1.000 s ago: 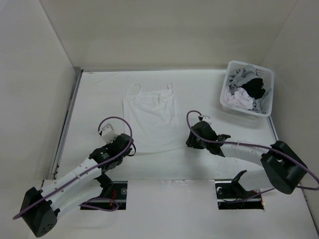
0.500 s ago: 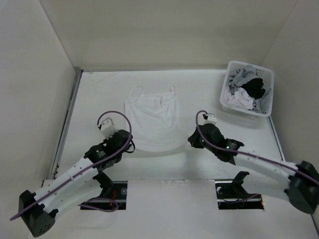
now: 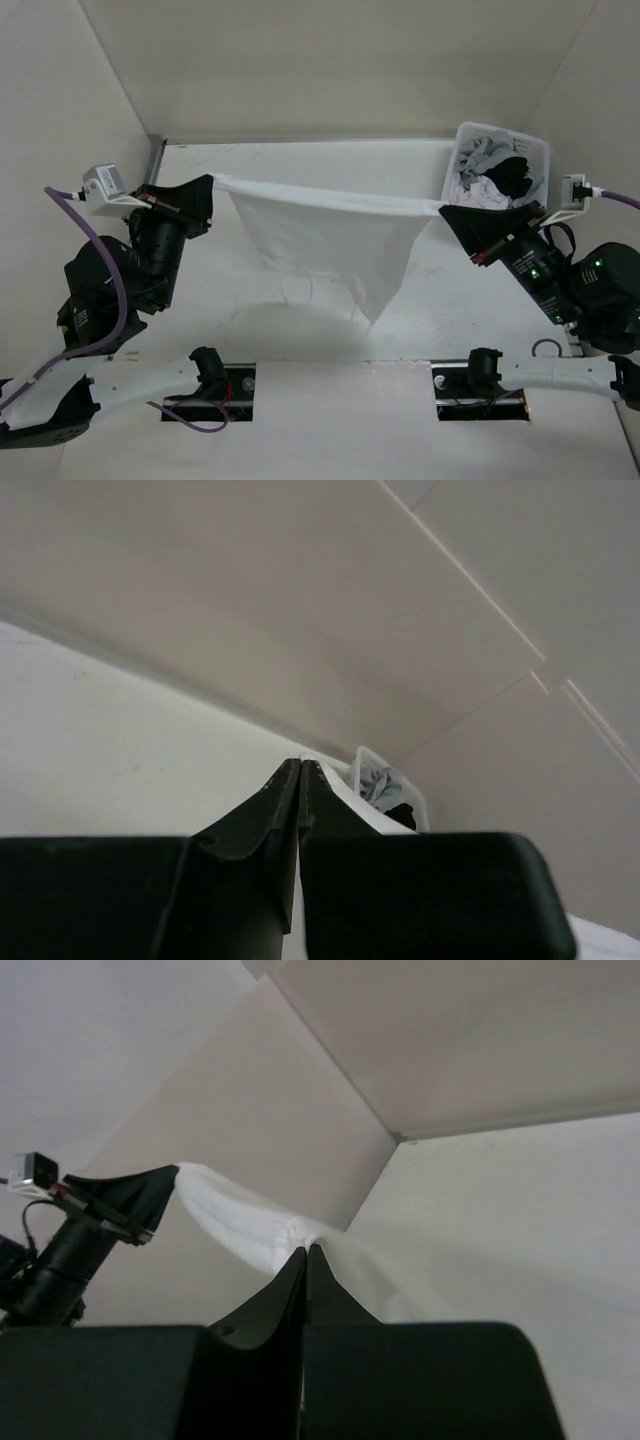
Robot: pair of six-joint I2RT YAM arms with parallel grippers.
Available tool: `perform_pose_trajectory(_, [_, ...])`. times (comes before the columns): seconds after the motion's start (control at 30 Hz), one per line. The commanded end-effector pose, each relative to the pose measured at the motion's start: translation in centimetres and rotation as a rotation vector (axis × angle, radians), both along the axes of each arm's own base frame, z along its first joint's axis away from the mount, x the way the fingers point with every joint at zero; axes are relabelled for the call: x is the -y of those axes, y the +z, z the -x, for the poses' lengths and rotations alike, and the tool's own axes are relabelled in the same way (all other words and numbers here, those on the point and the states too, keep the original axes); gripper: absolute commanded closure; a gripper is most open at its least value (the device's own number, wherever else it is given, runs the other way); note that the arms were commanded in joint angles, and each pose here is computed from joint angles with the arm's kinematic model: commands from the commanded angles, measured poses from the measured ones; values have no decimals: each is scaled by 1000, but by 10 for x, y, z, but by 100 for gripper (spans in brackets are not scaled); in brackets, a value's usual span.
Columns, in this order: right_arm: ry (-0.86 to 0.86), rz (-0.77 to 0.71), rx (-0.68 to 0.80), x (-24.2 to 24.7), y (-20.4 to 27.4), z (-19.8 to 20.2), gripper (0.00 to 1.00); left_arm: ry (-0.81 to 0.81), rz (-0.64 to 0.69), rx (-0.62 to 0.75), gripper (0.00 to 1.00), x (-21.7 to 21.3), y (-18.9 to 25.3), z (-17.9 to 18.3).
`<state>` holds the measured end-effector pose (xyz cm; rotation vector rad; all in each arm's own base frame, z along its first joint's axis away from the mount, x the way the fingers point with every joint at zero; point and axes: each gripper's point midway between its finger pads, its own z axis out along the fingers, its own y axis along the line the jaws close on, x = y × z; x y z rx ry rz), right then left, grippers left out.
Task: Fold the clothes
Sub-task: Fold the tank top
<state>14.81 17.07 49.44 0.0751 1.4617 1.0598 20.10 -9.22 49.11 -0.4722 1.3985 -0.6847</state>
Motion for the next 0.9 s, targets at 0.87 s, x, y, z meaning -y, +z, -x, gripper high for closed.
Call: perform_pose_trajectory(0.87, [-185,210,-34,-31,-2,-250,100,29,-43,-133,100,15,-39,-240])
